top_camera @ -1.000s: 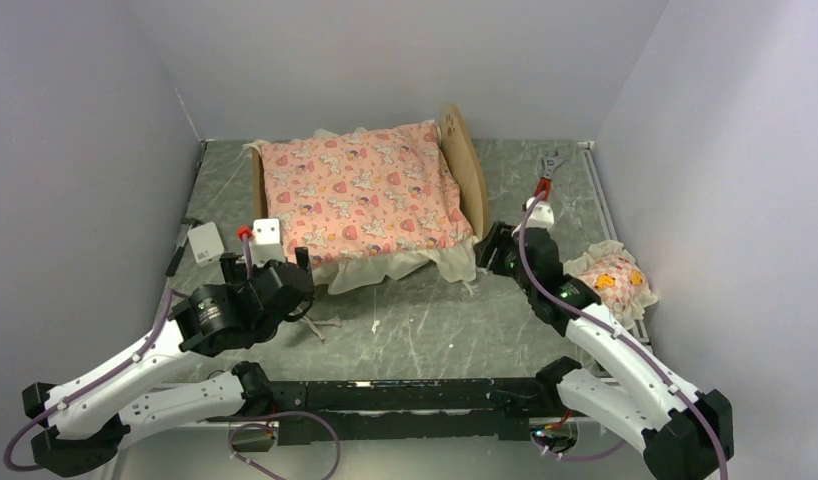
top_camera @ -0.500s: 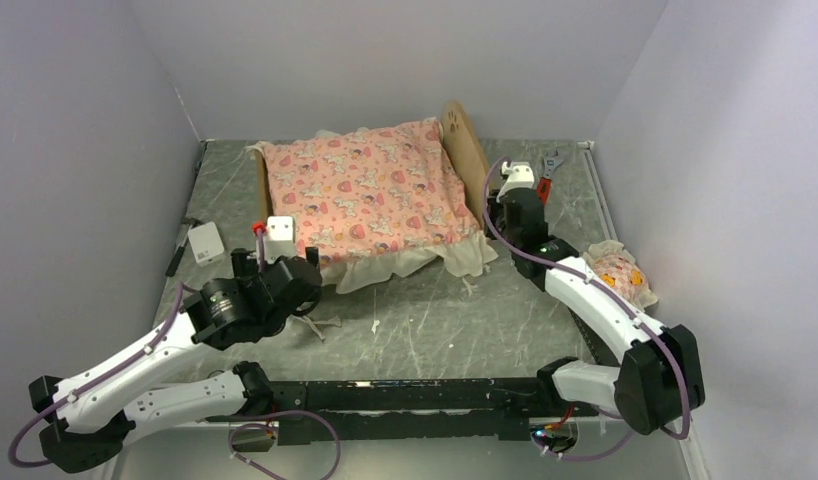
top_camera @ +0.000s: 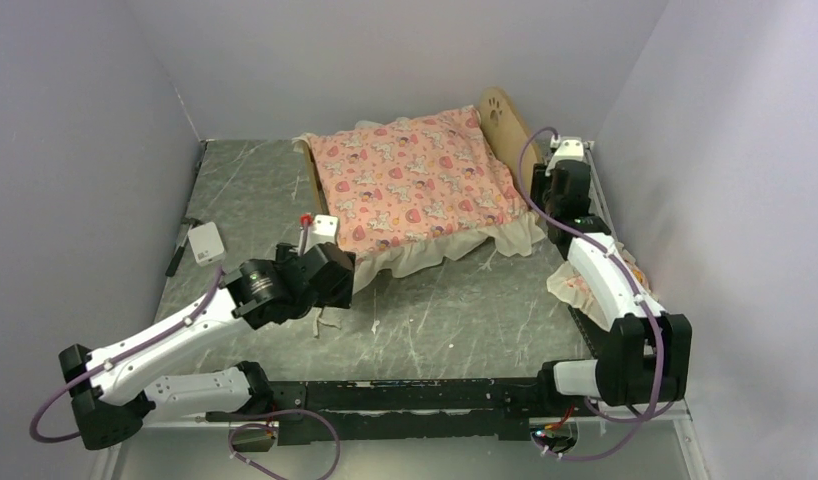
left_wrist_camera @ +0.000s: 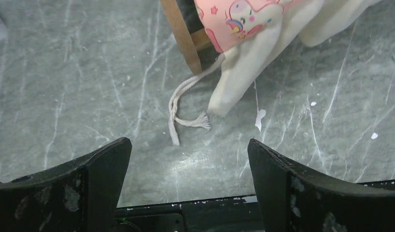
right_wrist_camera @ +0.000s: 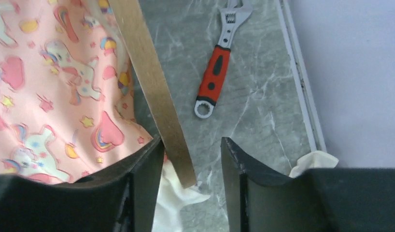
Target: Set up the pet bed
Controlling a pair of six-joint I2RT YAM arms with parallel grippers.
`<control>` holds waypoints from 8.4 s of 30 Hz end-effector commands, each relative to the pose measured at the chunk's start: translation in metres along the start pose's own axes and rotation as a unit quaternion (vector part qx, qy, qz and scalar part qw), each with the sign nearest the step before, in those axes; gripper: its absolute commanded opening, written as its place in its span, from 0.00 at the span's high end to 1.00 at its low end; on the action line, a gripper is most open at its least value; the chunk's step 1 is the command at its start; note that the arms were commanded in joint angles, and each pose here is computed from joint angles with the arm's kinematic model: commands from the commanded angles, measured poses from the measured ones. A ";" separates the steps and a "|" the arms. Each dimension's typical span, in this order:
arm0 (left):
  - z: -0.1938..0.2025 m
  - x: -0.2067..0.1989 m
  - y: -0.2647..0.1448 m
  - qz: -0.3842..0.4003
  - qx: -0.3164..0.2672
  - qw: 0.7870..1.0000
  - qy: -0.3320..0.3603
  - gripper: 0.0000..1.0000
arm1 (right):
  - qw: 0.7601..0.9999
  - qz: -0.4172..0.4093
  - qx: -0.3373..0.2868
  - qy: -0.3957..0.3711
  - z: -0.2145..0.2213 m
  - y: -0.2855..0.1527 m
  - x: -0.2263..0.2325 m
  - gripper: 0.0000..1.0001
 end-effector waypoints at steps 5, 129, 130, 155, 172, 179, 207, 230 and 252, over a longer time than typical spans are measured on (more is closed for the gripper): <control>0.001 -0.019 0.003 0.034 0.018 0.999 -0.008 0.03 | 0.993 0.036 -0.078 0.075 -0.063 -0.072 -0.016 0.35; 0.142 0.012 0.112 -0.087 0.245 0.952 -0.161 0.65 | 0.818 -0.564 -0.086 -0.076 0.098 -0.167 0.344 1.00; 0.144 0.012 0.113 -0.088 0.247 0.952 -0.159 0.64 | 0.818 -0.564 -0.086 -0.076 0.098 -0.167 0.344 1.00; 0.064 -0.109 0.074 0.127 0.182 0.965 -0.142 0.97 | 0.838 -0.532 -0.094 -0.078 0.090 -0.153 0.329 1.00; 0.076 -0.011 0.068 -0.066 0.090 0.977 -0.182 0.48 | 0.840 -0.530 -0.087 -0.081 0.095 -0.150 0.327 1.00; 0.093 0.011 0.106 -0.097 0.108 0.961 -0.235 0.52 | 0.840 -0.529 -0.087 -0.080 0.094 -0.152 0.325 1.00; 0.113 0.021 0.105 -0.121 0.148 0.947 -0.257 1.00 | 0.837 -0.536 -0.087 -0.073 0.094 -0.156 0.325 1.00; -0.191 -0.017 0.024 0.036 -0.154 0.987 -0.025 1.00 | 0.849 -0.516 -0.096 -0.062 0.089 -0.154 0.315 1.00; -0.078 -0.001 0.123 -0.034 0.048 0.998 -0.010 1.00 | 0.824 -0.557 -0.086 -0.060 0.081 -0.171 0.331 1.00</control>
Point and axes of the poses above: each gripper's point midway between its finger pads, its own y axis out along the fingers, its own x axis along the line the jaws close on, z = x × y, the point moved 1 cm from there along -y, back along the fingers, and after that the axes turned 4 degrees about y, right-handed, at the moved point
